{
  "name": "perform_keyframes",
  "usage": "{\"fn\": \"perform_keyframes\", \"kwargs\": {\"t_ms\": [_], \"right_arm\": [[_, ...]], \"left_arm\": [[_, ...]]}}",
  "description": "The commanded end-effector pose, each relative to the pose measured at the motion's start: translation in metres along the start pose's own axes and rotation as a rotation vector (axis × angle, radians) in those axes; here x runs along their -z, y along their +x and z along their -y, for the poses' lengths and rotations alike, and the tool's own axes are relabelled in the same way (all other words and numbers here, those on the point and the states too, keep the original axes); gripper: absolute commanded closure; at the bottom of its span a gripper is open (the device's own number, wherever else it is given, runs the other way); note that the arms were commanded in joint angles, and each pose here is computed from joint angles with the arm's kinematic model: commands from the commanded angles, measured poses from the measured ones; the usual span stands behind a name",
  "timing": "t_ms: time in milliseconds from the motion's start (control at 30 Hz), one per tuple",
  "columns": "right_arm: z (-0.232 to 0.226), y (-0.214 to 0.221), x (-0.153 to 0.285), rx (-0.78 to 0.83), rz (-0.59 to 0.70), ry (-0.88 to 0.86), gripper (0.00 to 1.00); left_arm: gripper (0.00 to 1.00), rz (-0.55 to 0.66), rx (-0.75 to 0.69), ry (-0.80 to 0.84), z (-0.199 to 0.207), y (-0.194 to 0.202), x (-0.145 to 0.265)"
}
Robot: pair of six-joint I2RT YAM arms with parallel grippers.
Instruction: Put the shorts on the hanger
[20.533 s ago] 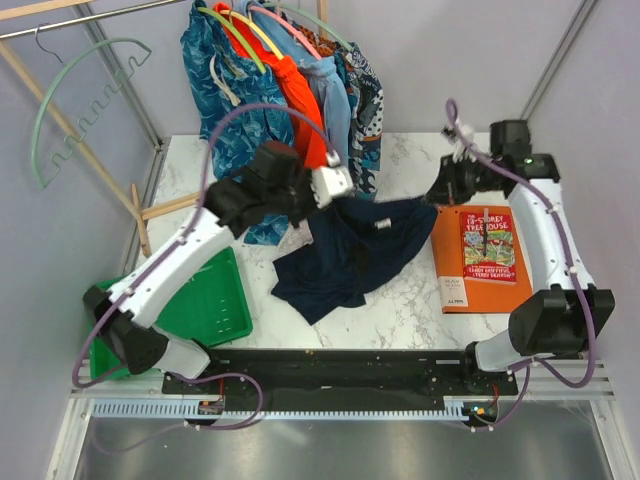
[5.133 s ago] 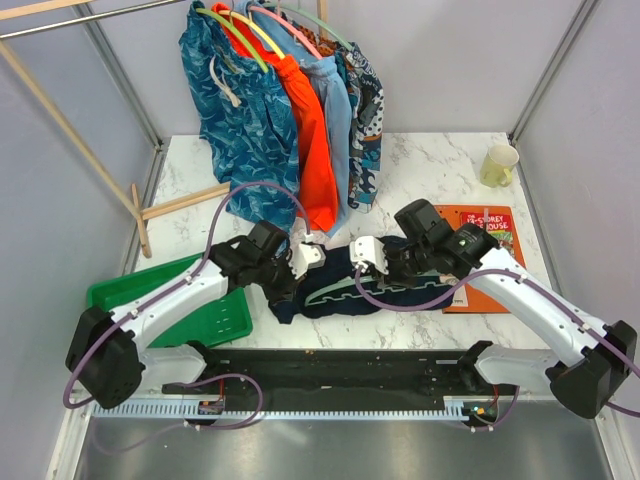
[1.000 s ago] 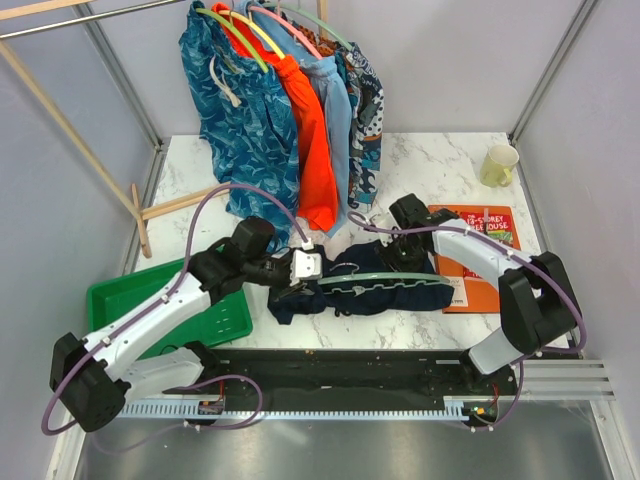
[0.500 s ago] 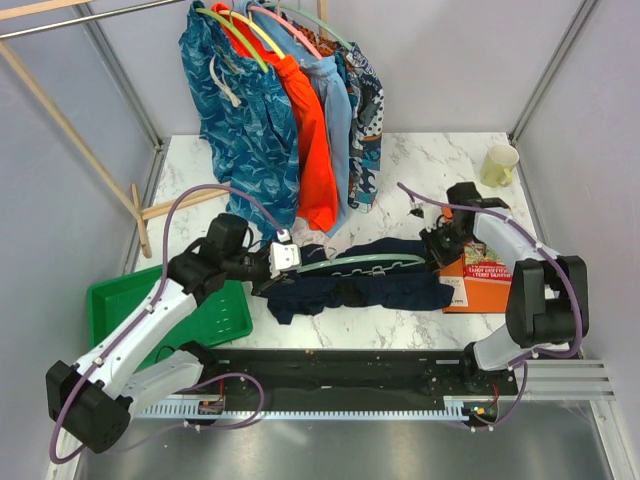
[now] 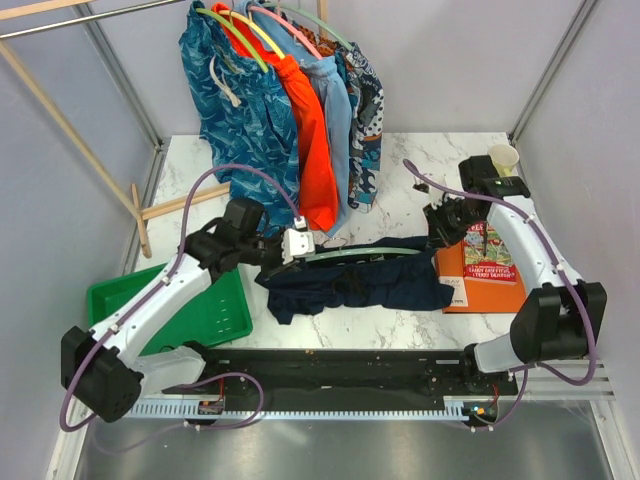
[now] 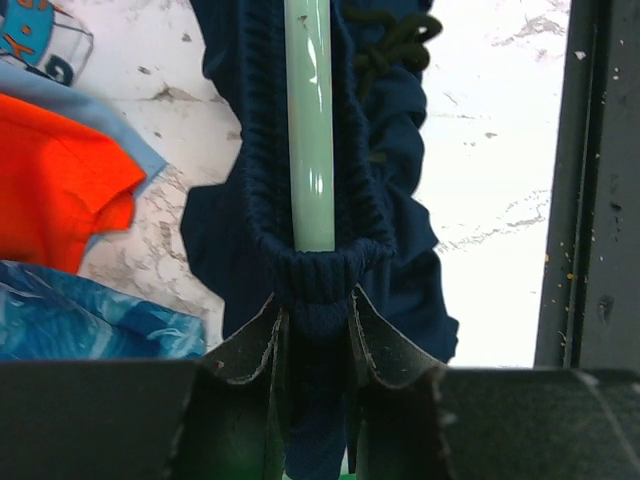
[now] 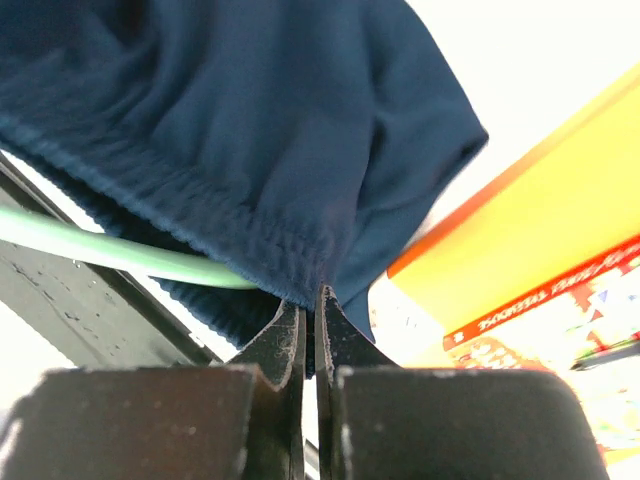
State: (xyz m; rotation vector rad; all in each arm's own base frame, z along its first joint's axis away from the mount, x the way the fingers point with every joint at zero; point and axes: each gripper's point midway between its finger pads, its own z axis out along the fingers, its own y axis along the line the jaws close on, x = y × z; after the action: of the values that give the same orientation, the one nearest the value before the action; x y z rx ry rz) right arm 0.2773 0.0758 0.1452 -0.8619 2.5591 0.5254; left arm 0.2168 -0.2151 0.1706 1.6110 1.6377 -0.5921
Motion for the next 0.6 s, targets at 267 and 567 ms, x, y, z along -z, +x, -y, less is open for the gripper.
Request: {"fn": "perform_keyframes", "kwargs": {"t_ms": [267, 567], "right_arm": [[-0.038, -0.047, 0.050, 0.200, 0.051, 0.120, 1.00], [-0.064, -0.055, 0.046, 0.238, 0.047, 0.011, 0.65]], "left_arm": [[0.98, -0.013, -0.094, 0.000, 0.000, -0.040, -0.009], [0.98, 0.038, -0.047, 0.004, 0.008, -0.060, 0.000]]}}
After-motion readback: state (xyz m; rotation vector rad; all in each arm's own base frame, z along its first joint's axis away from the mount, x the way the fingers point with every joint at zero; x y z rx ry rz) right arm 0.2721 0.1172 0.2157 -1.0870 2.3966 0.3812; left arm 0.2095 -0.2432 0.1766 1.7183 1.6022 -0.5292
